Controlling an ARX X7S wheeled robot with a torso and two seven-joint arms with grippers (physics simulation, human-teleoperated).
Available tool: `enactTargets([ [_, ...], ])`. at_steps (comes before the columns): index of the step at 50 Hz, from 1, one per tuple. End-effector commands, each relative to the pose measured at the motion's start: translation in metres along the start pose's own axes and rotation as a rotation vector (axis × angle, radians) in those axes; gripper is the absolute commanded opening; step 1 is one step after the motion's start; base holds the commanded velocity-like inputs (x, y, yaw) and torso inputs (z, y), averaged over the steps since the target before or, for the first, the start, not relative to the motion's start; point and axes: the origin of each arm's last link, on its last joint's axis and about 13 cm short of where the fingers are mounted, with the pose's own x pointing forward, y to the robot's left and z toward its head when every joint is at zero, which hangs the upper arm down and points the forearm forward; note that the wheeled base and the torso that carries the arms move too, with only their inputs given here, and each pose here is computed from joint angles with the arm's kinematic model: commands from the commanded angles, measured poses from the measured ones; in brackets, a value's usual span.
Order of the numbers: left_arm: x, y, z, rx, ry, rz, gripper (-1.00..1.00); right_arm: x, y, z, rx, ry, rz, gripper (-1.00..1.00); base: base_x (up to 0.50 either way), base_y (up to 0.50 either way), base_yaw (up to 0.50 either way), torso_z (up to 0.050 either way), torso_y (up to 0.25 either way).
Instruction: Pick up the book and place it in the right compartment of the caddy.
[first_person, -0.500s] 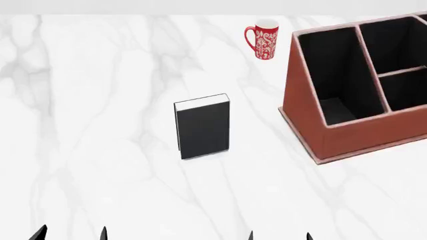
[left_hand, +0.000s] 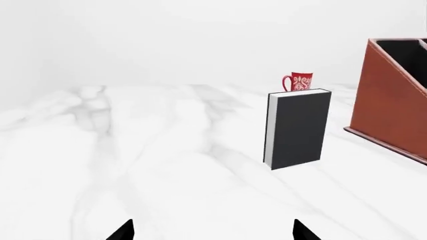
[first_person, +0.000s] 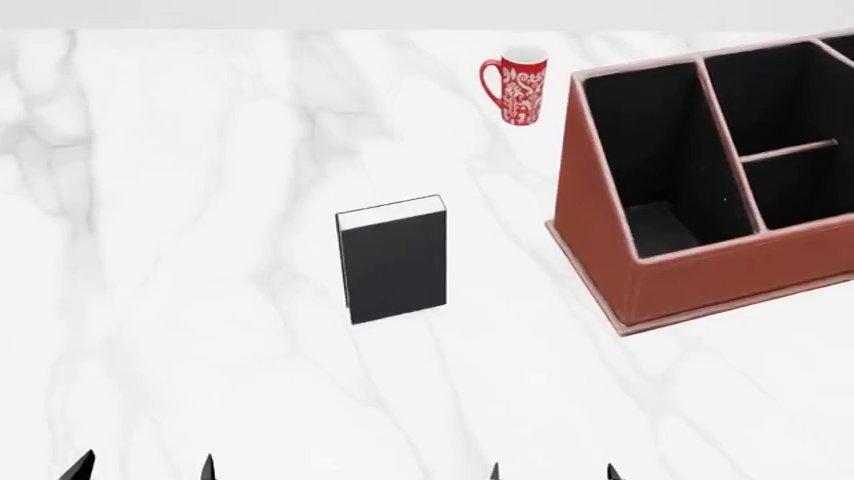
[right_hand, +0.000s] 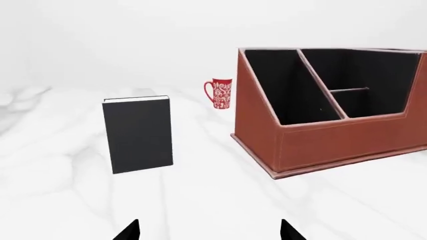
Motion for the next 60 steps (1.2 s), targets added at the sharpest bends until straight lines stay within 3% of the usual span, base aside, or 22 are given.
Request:
enactTargets([
  [1, 0.001, 0.0, -0.001, 0.0, 0.004, 0.008, 1.0, -0.002, 0.0, -0.001, -0.011, 0.022, 0.016, 1.0, 0.0, -0.5, 0.0, 0.0, 0.0],
  [25, 0.002, -0.001, -0.001, 0.008, 0.01, 0.012, 1.0, -0.001, -0.001, 0.0, 0.017, 0.031, 0.038, 1.0, 0.0, -0.5, 0.0, 0.0, 0.0],
  [33, 0.004, 0.002, 0.006, 0.007, 0.01, 0.03, 1.0, 0.003, 0.0, 0.008, 0.013, 0.061, 0.005, 1.0, 0.0, -0.06, 0.0, 0.0, 0.0],
  [37, 0.008, 0.006, 0.024, 0.001, 0.019, 0.041, 1.0, 0.014, -0.003, 0.041, 0.013, 0.097, 0.022, 1.0, 0.0, 0.0, 0.0, 0.0, 0.0],
  [38, 0.015, 0.01, 0.05, -0.015, 0.004, 0.038, 1.0, 0.016, -0.003, 0.048, 0.001, 0.101, 0.019, 1.0, 0.0, 0.0, 0.0, 0.0, 0.0],
  [39, 0.016, 0.012, 0.058, -0.007, 0.024, 0.039, 1.0, 0.018, -0.003, 0.057, -0.005, 0.098, 0.016, 1.0, 0.0, 0.0, 0.0, 0.0, 0.0],
  [48, 0.027, 0.03, 0.176, -0.014, -0.108, -0.03, 1.0, 0.039, -0.007, 0.175, -0.009, 0.041, 0.09, 1.0, 0.0, 0.0, 0.0, 0.0, 0.0],
  [50, 0.027, 0.033, 0.191, -0.029, -0.127, -0.031, 1.0, 0.043, -0.007, 0.186, -0.051, 0.024, 0.056, 1.0, 0.0, 0.0, 0.0, 0.0, 0.0],
  [54, 0.025, 0.034, 0.21, -0.01, -0.154, -0.032, 1.0, 0.046, -0.005, 0.205, -0.049, 0.03, 0.083, 1.0, 0.0, 0.0, 0.0, 0.0, 0.0],
  [60, 0.024, 0.034, 0.214, -0.001, -0.167, -0.033, 1.0, 0.046, -0.004, 0.211, -0.056, 0.022, 0.086, 1.0, 0.0, 0.0, 0.0, 0.0, 0.0],
])
